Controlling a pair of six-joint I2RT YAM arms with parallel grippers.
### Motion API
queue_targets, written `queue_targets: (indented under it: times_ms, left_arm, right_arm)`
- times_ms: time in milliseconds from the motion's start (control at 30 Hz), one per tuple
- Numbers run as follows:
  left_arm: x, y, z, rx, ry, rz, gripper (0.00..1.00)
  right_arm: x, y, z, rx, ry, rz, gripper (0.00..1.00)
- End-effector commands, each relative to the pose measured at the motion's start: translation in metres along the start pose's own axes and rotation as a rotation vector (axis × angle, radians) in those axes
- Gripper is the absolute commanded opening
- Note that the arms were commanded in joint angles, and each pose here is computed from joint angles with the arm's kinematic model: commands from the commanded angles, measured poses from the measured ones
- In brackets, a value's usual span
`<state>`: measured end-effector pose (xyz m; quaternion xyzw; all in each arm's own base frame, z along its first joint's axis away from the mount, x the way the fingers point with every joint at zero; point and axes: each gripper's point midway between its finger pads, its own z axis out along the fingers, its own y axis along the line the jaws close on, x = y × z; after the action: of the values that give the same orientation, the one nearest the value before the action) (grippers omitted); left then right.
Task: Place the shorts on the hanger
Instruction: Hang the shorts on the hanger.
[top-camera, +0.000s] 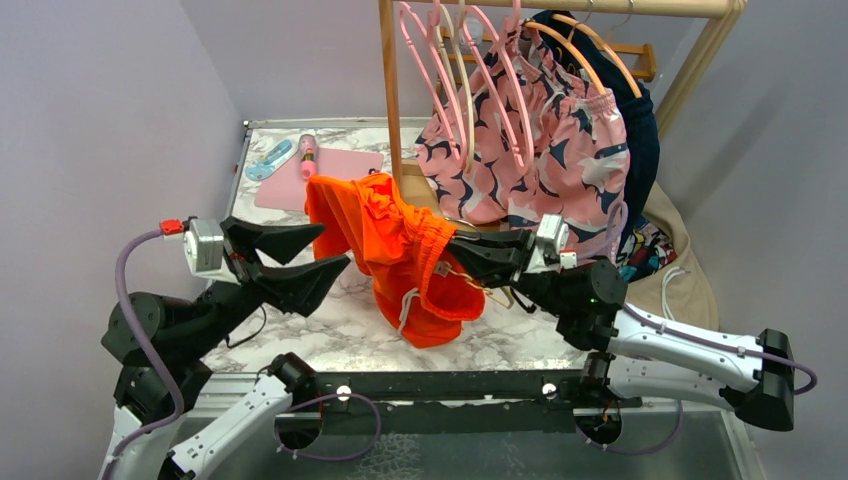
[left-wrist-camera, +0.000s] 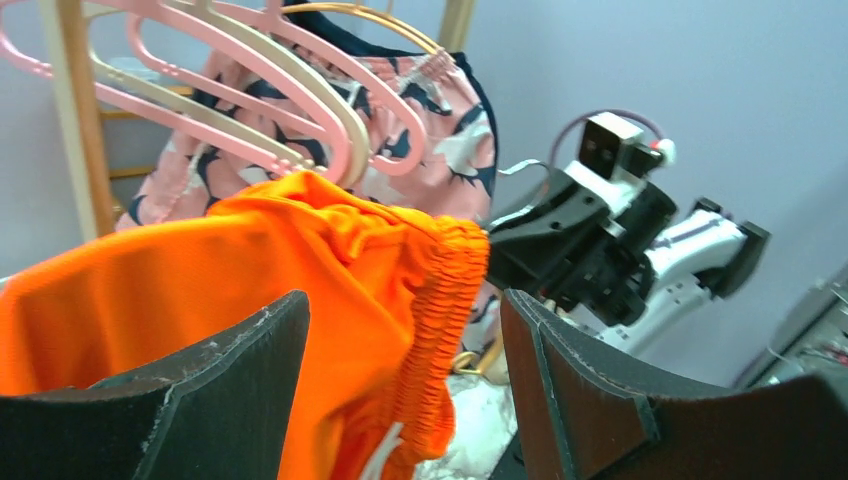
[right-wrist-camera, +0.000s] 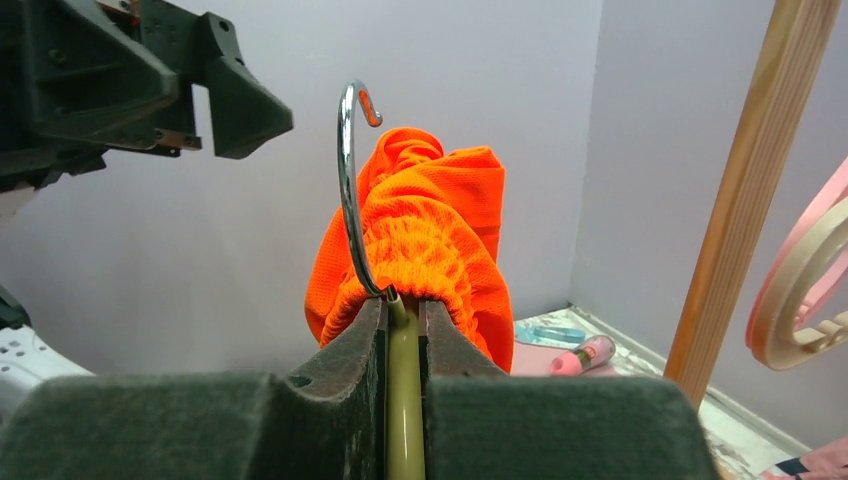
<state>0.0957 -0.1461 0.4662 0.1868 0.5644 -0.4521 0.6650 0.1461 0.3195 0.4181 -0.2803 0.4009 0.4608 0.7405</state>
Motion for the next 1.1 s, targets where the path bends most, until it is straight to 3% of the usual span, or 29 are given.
queue_targets:
  times_ms: [0, 233, 533, 600, 767, 900, 1067]
  left_arm:
    - [0.019, 0.033, 0.021, -0.143, 0.069, -0.036, 0.73]
    - [0.061, 0.049, 0.037, -0.192, 0.162, -0.161, 0.72]
    - [0.082, 0.058, 0.048, -0.207, 0.196, -0.209, 0.69]
    - [0.088, 0.063, 0.049, -0.227, 0.207, -0.210, 0.58]
    - [0.102, 0.071, 0.048, -0.257, 0.234, -0.216, 0.00]
    - [0.103, 0.072, 0.042, -0.266, 0.234, -0.211, 0.00]
    - [0.101, 0.069, 0.030, -0.267, 0.219, -0.204, 0.00]
  right_arm:
    - [-0.027, 0.000, -0.009, -0.018, -0.055, -0.048, 0.01]
    - [-0.021, -0.001, -0.015, -0.018, -0.020, -0.074, 0.01]
    - [-0.011, 0.004, -0.014, -0.046, 0.013, -0.088, 0.01]
    - [-0.009, 0.006, -0.014, -0.061, 0.020, -0.091, 0.01]
    - [-0.004, 0.004, -0.015, -0.055, 0.046, -0.108, 0.01]
    - [0.004, -0.007, -0.019, -0.002, 0.102, -0.138, 0.01]
    - [0.016, -0.050, -0.033, 0.237, 0.182, -0.169, 0.01]
